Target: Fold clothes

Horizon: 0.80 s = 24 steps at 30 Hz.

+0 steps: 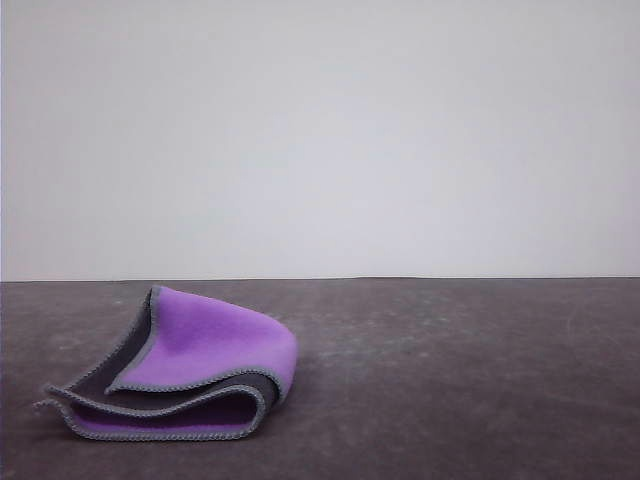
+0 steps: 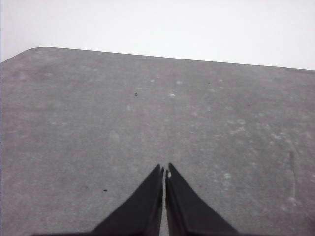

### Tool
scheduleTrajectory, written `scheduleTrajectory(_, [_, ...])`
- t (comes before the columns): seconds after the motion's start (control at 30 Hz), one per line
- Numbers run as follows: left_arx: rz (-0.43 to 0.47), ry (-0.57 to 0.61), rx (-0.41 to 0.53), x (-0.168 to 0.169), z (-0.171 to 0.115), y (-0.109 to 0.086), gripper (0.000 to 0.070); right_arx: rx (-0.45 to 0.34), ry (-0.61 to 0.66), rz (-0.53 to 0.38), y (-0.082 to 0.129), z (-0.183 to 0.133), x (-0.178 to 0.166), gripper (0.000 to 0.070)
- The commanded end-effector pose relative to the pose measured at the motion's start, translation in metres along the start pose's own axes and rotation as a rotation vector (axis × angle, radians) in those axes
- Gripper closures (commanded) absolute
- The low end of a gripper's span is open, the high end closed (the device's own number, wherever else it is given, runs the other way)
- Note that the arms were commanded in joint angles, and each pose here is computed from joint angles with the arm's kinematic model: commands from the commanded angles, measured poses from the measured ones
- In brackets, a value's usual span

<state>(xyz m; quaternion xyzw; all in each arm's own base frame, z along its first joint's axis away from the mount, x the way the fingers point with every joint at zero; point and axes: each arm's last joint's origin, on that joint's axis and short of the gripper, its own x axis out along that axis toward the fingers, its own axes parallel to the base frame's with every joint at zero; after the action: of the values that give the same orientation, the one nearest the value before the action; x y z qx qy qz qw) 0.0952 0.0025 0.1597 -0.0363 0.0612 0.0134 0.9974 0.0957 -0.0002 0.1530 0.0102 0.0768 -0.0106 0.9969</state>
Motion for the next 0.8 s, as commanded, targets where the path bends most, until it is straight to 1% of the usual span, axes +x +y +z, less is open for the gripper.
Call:
scheduleTrajectory(0.0, [-0.003,0.009,0.006,0.0018,-0.0057,0.0002,0.0700,0.000,-0.005,-0.003,-0.0002,-0.0008,0.0005,0.0686])
scheduleTrajectory(0.77, [-0.003,0.009,0.006,0.0018,-0.0056,0.0002,0.0700,0.000,-0.005,-0.003,-0.0002,-0.0008,0.0005,0.0685])
